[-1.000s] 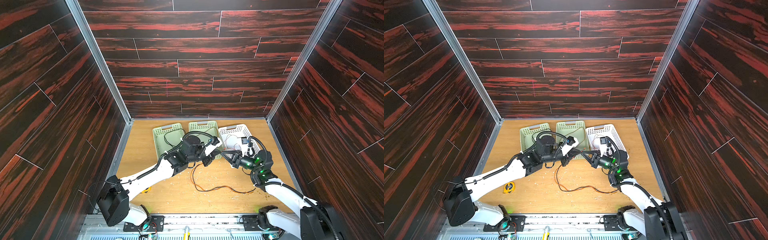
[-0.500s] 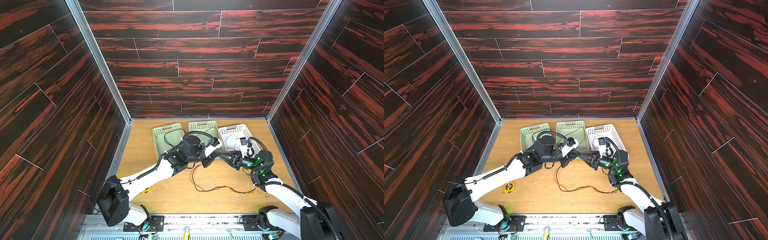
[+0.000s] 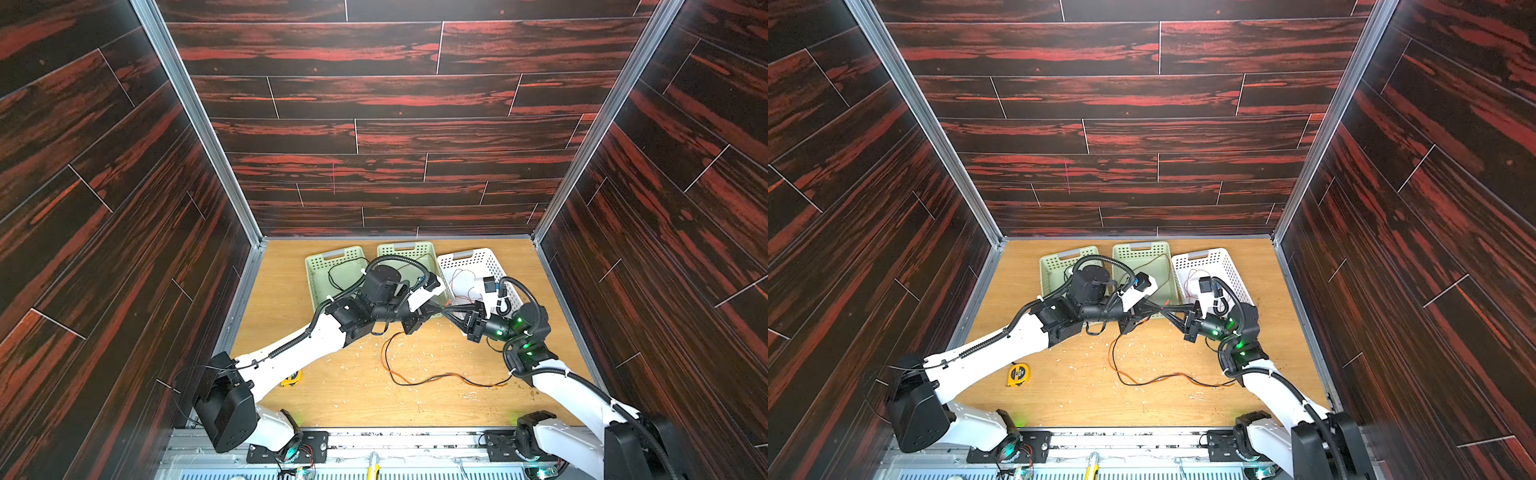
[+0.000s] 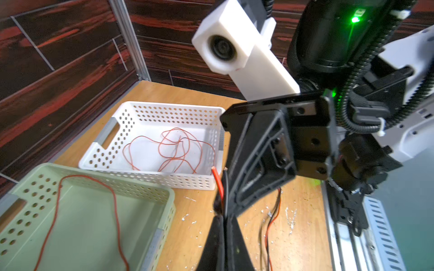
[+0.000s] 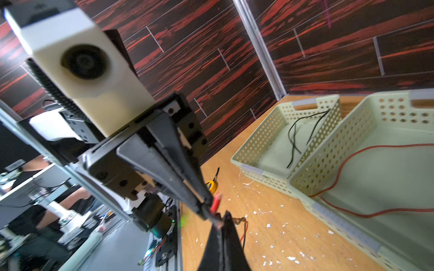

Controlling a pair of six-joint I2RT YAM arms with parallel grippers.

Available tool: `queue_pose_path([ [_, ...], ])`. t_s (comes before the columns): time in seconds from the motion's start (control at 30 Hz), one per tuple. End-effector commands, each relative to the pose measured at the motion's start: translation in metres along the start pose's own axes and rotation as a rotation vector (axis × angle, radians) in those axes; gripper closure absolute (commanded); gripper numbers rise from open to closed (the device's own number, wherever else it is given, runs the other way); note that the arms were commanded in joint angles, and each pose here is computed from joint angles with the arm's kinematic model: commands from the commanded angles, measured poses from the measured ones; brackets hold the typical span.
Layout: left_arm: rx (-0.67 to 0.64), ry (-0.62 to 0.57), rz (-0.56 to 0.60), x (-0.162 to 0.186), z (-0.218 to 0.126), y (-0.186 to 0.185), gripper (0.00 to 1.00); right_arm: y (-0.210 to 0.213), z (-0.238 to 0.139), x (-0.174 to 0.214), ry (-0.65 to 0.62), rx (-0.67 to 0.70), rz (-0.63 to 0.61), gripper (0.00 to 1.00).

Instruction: Untangle the cables

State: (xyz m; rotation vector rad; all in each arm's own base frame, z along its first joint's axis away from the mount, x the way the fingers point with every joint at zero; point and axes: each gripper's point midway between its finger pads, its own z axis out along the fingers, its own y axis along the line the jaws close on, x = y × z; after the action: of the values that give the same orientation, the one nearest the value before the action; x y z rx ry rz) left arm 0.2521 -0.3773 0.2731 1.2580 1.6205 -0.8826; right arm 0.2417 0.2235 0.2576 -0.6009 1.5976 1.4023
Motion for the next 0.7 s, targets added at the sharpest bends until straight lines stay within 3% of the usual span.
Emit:
queue_pose_path([
  [0.0, 0.059, -0.017, 0.023, -0.012, -0.008, -0.013, 1.0, 0.002, -0.004, -0.004, -0.027, 0.019, -0.051, 0.91],
  [0.3, 0.128, 0.01, 0.017, -0.009, -0.011, -0.025, 1.0, 0.015, -0.007, 0.013, 0.063, -0.041, -0.223, 0.67],
  [0.67, 0.157, 0.042, 0.015, -0.003, -0.011, -0.029, 1.0, 0.044, -0.015, 0.02, 0.05, -0.185, -0.491, 0.63],
])
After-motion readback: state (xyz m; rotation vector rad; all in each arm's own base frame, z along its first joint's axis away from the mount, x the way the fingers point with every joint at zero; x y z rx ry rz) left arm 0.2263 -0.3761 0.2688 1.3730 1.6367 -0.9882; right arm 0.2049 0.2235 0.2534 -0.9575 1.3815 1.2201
